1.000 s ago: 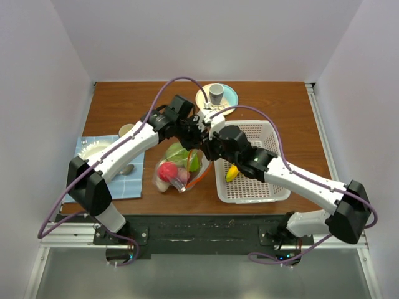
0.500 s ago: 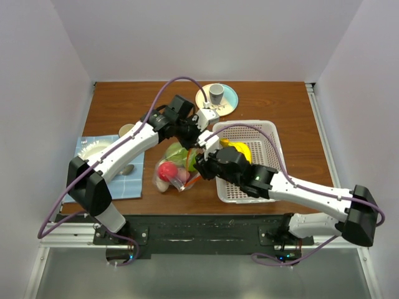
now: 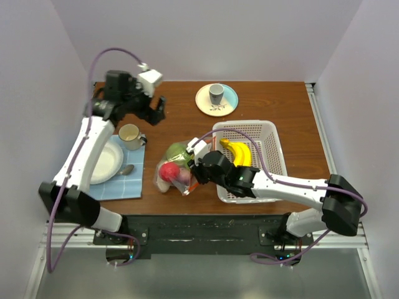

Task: Open the zip-top bag and remove the fake food

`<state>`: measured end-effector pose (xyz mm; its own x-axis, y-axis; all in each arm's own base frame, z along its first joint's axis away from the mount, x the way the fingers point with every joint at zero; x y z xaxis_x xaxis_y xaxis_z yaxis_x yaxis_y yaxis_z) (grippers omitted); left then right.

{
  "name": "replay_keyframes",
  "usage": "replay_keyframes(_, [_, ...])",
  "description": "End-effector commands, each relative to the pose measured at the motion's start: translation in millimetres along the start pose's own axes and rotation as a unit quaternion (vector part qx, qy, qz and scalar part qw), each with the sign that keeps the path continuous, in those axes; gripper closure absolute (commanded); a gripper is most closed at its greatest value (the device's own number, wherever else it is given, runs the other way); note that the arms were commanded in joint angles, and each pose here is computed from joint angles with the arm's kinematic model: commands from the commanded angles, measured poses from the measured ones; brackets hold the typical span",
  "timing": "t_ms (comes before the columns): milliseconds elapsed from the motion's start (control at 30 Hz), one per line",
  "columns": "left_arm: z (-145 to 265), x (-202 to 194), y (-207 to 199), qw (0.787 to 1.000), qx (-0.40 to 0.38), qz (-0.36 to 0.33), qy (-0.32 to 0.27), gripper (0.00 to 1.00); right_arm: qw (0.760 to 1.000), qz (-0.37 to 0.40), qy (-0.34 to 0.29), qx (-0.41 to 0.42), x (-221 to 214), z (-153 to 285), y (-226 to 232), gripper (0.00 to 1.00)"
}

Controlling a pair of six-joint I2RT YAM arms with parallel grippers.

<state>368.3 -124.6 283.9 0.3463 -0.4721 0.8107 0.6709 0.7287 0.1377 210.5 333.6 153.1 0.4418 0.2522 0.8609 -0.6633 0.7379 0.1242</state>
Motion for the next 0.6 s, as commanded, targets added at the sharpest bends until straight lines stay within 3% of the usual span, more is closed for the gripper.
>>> replay_keyframes(0, [-1, -58, -10, 0.999, -0.021, -0.002, 0.032, 0.0, 1.0, 0.0, -0.026, -0.005, 14, -4, 2, 0.65])
replay_keyframes(33, [-13, -95, -25, 0.997, -0.043, 0.016, 0.066, 0.0, 1.0, 0.0, -0.025, -0.005, 13, -4, 2, 0.61])
replay_keyframes(133, [-30, -139, -45, 0.992, -0.078, 0.036, 0.097, 0.0, 1.0, 0.001, -0.013, -0.001, 4, -10, 3, 0.54])
replay_keyframes(267, [-42, -157, -58, 0.986, -0.116, 0.048, 0.112, 0.0, 1.0, 0.003, 0.004, 0.002, -8, -18, 9, 0.47])
replay_keyframes(567, [-78, -187, -65, 0.981, -0.125, 0.046, 0.141, 0.0, 1.0, 0.007, 0.013, -0.001, -26, -31, 25, 0.44])
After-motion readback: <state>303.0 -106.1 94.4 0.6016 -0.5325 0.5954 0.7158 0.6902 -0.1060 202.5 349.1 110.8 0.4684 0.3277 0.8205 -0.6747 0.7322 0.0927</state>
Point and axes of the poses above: each gripper's point midway between its finger pads, its own z axis back along the fingers, its own y axis along the line the jaws close on, x = y × z, the point moved 1 cm from there along z, back along the fingers, and after that the axes turned 8 degrees about -z, right-handed, at the moved point
